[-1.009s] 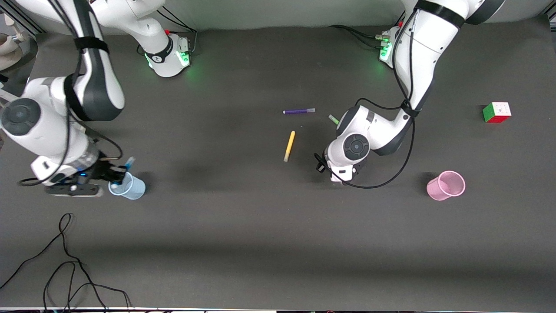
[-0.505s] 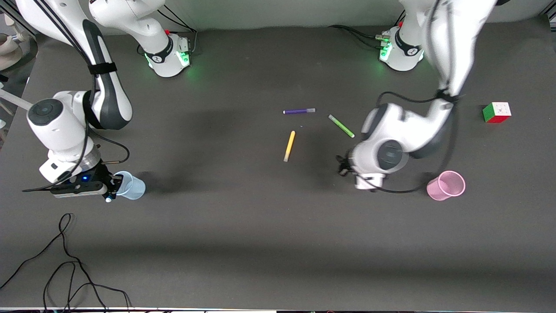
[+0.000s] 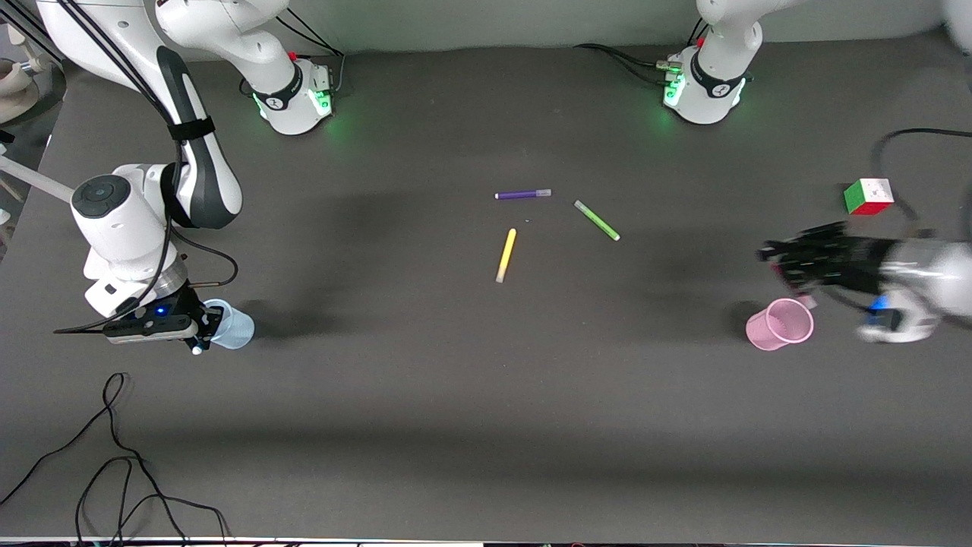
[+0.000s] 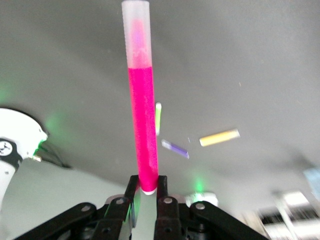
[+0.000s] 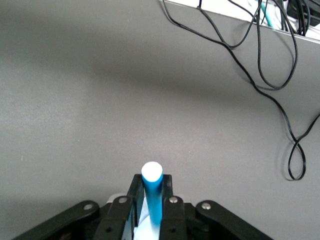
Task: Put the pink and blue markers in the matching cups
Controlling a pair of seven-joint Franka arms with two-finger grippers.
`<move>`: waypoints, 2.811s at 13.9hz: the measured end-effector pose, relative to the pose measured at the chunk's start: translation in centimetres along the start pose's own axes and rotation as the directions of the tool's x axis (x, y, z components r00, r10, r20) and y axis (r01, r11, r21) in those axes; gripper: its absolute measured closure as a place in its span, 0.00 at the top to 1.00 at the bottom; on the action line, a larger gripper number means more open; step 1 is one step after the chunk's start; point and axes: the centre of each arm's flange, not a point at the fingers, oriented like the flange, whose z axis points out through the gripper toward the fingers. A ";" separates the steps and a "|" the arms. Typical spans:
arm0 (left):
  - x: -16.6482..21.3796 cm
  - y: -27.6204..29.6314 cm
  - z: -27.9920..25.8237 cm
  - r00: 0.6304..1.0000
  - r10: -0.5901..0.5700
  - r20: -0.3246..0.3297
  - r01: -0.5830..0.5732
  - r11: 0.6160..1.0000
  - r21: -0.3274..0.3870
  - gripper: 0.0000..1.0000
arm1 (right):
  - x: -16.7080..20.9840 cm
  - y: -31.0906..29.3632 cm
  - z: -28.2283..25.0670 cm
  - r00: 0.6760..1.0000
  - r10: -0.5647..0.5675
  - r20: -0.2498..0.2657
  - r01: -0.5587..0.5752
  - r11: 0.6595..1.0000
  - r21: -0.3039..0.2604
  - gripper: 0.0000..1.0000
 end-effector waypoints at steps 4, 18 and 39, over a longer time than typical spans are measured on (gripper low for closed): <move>9.5 -7.6 -0.7 0.958 0.001 0.288 0.070 0.970 -0.233 0.17 | -0.2 0.5 0.2 1.000 0.007 0.004 -0.007 1.000 -0.005 0.58; 21.5 -12.1 6.7 0.843 0.202 0.499 0.084 0.866 -0.493 0.17 | 6.4 3.1 -12.9 0.929 0.082 0.360 -0.135 0.983 0.126 1.00; -7.2 2.3 -2.9 0.812 0.431 -0.393 -0.261 0.871 0.416 1.00 | 6.0 4.8 -23.1 0.921 0.084 0.379 -0.152 0.976 0.154 1.00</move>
